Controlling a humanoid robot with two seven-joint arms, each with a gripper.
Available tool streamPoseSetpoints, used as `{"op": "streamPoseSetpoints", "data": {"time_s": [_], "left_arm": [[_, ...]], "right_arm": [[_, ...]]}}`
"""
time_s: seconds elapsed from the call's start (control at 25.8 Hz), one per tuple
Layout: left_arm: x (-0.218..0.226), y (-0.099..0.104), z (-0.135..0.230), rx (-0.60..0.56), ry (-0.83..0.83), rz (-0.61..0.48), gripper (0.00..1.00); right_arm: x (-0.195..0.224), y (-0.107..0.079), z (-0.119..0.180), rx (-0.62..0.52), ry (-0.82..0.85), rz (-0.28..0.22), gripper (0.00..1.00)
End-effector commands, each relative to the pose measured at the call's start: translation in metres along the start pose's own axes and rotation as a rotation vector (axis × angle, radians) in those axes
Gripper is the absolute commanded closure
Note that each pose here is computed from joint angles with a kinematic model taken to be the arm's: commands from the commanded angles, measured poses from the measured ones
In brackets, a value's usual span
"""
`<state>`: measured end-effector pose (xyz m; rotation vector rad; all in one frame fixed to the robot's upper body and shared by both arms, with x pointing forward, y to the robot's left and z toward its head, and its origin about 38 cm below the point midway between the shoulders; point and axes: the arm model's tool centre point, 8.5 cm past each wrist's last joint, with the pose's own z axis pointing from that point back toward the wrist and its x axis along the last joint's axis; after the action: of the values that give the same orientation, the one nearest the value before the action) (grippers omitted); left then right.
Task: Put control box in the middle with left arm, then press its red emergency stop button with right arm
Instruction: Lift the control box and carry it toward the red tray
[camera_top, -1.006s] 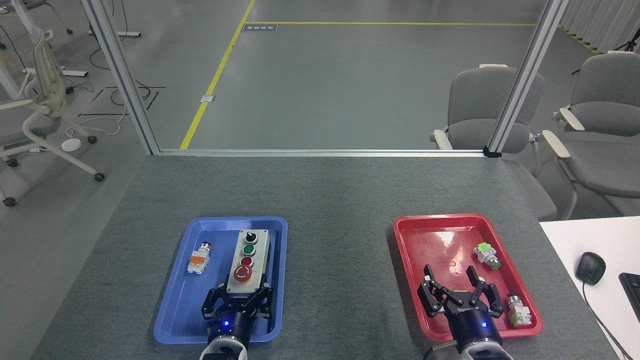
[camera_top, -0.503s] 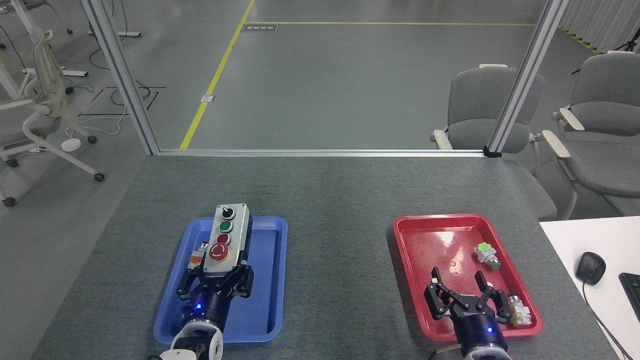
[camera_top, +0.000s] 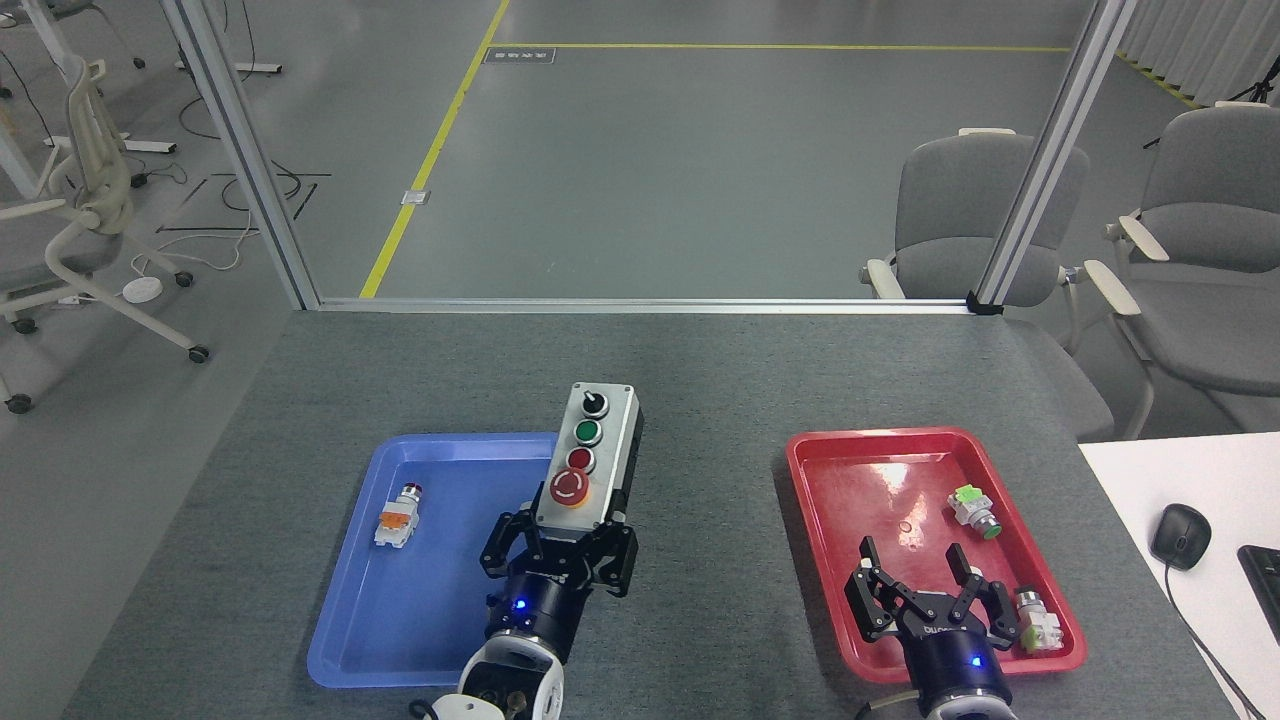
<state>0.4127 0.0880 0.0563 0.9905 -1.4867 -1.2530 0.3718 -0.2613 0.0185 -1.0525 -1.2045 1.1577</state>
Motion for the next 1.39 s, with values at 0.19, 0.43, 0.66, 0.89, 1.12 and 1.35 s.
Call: {"op": "streamPoseSetpoints", "data": {"time_s": [0.19, 0.43, 0.66, 0.89, 1.12, 1.35], "left_arm": [[0.063, -0.04, 0.006, -0.113, -0.105, -0.072, 1.0], [0.058, -0.059, -0.002, -0.184, -0.115, -0.12, 1.0], [0.05, -0.072, -0.005, -0.232, -0.115, -0.154, 1.0], [0.059, -0.076, -0.004, -0.243, -0.154, -0.181, 1.0], [0.07, -0.077, -0.001, -0.247, -0.188, -0.193, 0.99], [0.073, -0.079, 0.0, -0.254, -0.199, -0.199, 0.82]], "right_arm": [[0.004, 0.001, 0.0, 0.004, -0.009, -0.003, 0.01], [0.008, 0.002, 0.0, 0.005, -0.022, -0.007, 0.02], [0.008, 0.002, 0.0, 0.004, -0.024, -0.009, 0.02], [0.008, 0.001, -0.001, 0.001, -0.024, -0.007, 0.02], [0.004, -0.003, -0.001, -0.008, -0.006, -0.003, 0.02], [0.001, -0.002, 0.0, -0.006, 0.002, 0.0, 0.02]]}}
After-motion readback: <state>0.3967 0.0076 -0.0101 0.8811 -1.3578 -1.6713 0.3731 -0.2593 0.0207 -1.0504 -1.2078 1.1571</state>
